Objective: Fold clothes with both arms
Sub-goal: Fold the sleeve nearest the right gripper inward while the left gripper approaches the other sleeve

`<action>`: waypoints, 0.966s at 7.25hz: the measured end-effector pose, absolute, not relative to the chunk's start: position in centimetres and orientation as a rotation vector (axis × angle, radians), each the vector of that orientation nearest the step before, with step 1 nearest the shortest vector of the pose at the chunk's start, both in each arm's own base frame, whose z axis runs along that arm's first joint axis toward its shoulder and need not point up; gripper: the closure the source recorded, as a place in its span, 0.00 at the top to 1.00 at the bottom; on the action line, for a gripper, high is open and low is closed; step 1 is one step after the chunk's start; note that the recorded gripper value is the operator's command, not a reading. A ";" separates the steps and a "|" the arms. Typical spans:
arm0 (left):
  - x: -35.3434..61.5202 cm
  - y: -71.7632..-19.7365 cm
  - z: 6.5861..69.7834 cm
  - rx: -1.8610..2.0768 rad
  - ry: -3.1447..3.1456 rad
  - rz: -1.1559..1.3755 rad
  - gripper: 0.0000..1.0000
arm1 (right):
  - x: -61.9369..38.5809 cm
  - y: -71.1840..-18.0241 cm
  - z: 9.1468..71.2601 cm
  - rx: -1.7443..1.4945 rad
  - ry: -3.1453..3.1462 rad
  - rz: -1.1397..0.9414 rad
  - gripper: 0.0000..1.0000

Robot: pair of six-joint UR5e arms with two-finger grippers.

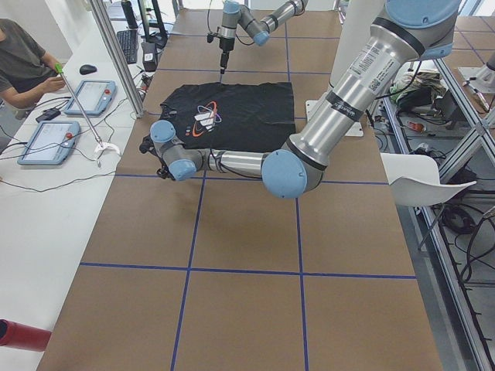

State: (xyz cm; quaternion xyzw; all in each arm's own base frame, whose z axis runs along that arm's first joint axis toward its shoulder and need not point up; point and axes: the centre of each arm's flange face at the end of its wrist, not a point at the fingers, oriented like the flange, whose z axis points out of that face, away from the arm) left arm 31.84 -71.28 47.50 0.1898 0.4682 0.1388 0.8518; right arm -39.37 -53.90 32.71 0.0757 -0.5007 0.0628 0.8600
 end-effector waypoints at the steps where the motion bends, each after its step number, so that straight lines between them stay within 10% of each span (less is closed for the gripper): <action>1: 32.5 -71.7 48.2 0.401 0.989 0.286 0.47 | -39.4 -53.9 32.9 0.159 -1.048 0.134 1.00; 7: 35.3 -72.1 49.5 0.409 0.959 0.261 0.45 | -39.6 -53.9 33.3 0.158 -1.039 0.138 1.00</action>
